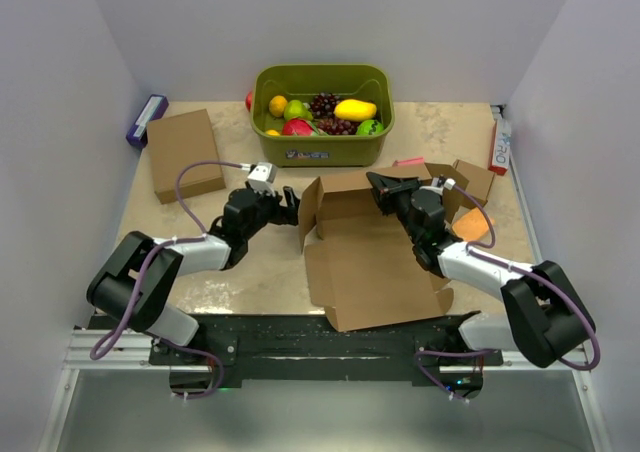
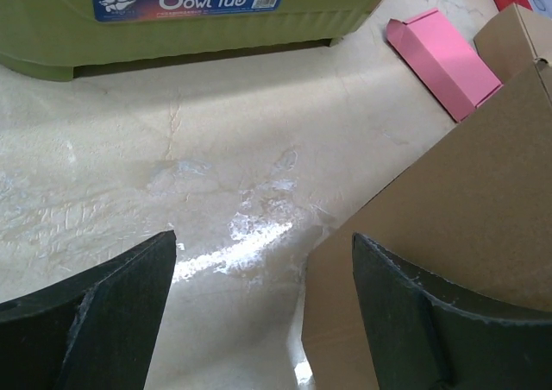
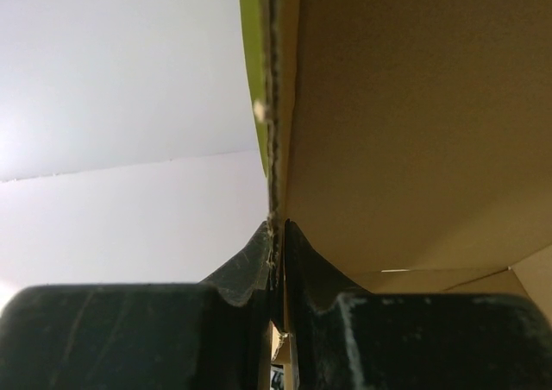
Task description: Fold the paper box
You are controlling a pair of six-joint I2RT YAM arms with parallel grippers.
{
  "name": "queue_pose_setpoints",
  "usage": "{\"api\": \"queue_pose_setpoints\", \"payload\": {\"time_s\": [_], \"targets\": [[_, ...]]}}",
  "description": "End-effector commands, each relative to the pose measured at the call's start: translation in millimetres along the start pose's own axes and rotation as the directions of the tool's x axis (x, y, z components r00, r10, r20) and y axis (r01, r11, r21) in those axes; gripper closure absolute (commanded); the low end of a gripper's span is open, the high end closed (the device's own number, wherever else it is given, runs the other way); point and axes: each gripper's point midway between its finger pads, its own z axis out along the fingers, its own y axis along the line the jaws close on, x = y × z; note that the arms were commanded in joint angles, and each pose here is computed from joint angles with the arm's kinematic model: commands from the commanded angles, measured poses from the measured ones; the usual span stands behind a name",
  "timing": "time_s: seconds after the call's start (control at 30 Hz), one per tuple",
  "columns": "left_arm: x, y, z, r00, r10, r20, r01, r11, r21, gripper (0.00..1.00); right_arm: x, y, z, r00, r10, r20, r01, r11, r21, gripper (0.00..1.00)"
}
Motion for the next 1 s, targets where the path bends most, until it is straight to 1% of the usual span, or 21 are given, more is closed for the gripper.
{"api": "queue_pose_setpoints", "payload": {"time_s": [0.0, 0.2, 0.37, 0.67, 0.77, 0.97], "targets": [[-30, -19, 1, 0.996, 0.029, 0.088, -0.034, 0.998, 0.06, 0.13, -6, 4, -3, 0.999, 0.01, 0.035, -0.009, 1.0, -0.021, 0.89], [-27, -36, 2, 0.996, 0.021, 0.088, -0.032, 0.991, 0.129, 0.14, -7, 5, -4, 0.999, 0.007, 0.036, -0.006, 1.0, -0.022, 0.89], [-25, -44, 5, 0.996, 0.017, 0.084, -0.029, 0.988, 0.152, 0.14, -7, 6, -4, 0.999, 0.009, 0.036, -0.008, 1.0, -0.022, 0.89], [1, -54, 2, 0.997, 0.052, 0.049, -0.06, 0.979, 0.193, 0.14, -8, 3, -3, 0.999, 0.004, 0.043, -0.003, 1.0, -0.015, 0.89], [9, -59, -2, 0.997, 0.059, 0.051, -0.068, 0.976, 0.207, 0.15, -10, -1, -3, 0.998, -0.02, 0.054, 0.02, 1.0, -0.004, 0.89], [13, -77, -10, 0.992, 0.086, 0.096, -0.108, 0.961, 0.255, 0.15, -14, -16, -9, 0.997, -0.03, 0.065, 0.029, 1.0, 0.011, 0.89]]}}
